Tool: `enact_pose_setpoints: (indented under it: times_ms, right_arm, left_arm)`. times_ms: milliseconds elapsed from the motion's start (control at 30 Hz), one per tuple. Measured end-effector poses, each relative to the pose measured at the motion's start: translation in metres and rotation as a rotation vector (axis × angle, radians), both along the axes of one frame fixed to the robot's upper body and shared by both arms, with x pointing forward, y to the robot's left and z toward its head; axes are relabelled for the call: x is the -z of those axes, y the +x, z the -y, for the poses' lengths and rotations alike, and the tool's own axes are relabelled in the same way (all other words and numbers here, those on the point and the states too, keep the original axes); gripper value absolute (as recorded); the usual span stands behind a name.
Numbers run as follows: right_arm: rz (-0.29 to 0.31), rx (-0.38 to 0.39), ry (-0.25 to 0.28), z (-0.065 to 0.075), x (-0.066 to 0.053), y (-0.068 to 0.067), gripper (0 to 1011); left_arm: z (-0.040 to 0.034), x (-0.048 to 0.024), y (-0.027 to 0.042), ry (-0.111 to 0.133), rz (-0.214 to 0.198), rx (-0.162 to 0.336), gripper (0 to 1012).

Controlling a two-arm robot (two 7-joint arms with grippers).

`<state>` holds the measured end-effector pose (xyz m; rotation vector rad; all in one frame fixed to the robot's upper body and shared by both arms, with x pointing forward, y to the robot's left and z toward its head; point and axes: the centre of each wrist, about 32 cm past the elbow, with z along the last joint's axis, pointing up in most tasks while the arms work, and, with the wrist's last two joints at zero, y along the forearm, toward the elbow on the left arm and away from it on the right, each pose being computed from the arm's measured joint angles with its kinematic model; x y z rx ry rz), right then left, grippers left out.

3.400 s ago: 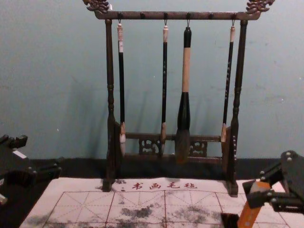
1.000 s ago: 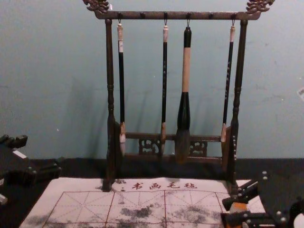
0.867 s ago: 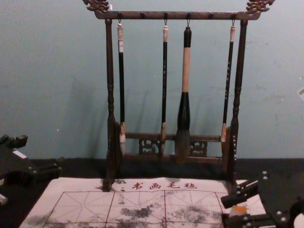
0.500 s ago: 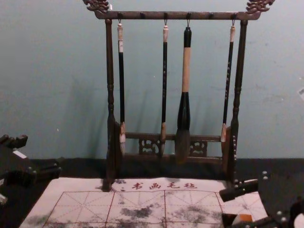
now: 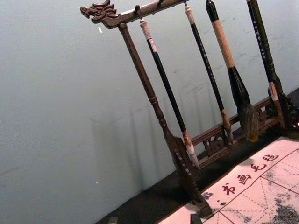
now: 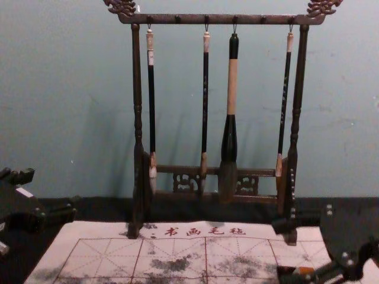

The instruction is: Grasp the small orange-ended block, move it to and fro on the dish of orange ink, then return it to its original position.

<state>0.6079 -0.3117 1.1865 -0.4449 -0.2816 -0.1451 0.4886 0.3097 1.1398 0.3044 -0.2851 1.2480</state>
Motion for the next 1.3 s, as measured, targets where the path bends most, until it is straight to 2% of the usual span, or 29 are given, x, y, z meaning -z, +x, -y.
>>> enact_pose_setpoints:
  times_ms: [200, 300, 333, 400, 433, 533, 567, 767, 867, 967, 1000, 1100, 1300]
  right_arm:
    - [0.035, 0.058, 0.103, 0.001, -0.005, -0.009, 1002]
    - [0.071, 0.175, 0.196, 0.003, -0.004, -0.024, 1000]
    - [0.071, 0.175, 0.196, 0.003, -0.004, -0.024, 1002]
    - [0.08, 0.271, 0.243, 0.004, 0.001, -0.035, 1000]
    - [0.084, 0.345, 0.266, 0.003, 0.004, -0.042, 1000]
    - [0.081, 0.459, 0.298, 0.002, 0.012, -0.054, 1002]
    - [0.074, 0.522, 0.317, 0.001, 0.018, -0.06, 1002]
    - [0.047, 0.687, 0.366, -0.005, 0.04, -0.08, 1002]
    - [0.034, 0.73, 0.382, -0.009, 0.048, -0.086, 1002]
    - [0.014, 0.783, 0.389, -0.016, 0.062, -0.092, 1002]
    - [0.014, 0.783, 0.389, -0.016, 0.062, -0.092, 1002]
    - [0.012, 0.824, 0.375, -0.021, 0.072, -0.095, 1002]
    - [0.018, 0.852, 0.368, -0.024, 0.079, -0.096, 1002]
  left_arm:
    - [0.0, 0.0, 0.0, 0.0, 0.0, 0.0, 1001]
    - [0.0, 0.0, 0.0, 0.0, 0.0, 0.0, 1001]
    - [0.0, 0.0, 0.0, 0.0, 0.0, 0.0, 1001]
    - [0.0, 0.0, 0.0, 0.0, 0.0, 0.0, 1001]
    - [0.0, 0.0, 0.0, 0.0, 0.0, 0.0, 1001]
    - [0.0, 0.0, 0.0, 0.0, 0.0, 0.0, 1001]
    - [0.0, 0.0, 0.0, 0.0, 0.0, 0.0, 1001]
    - [0.0, 0.0, 0.0, 0.0, 0.0, 0.0, 1001]
    - [0.0, 0.0, 0.0, 0.0, 0.0, 0.0, 1001]
    - [0.0, 0.0, 0.0, 0.0, 0.0, 0.0, 1001]
    - [0.0, 0.0, 0.0, 0.0, 0.0, 0.0, 1001]
    - [0.0, 0.0, 0.0, 0.0, 0.0, 0.0, 1001]
    - [0.0, 0.0, 0.0, 0.0, 0.0, 0.0, 1001]
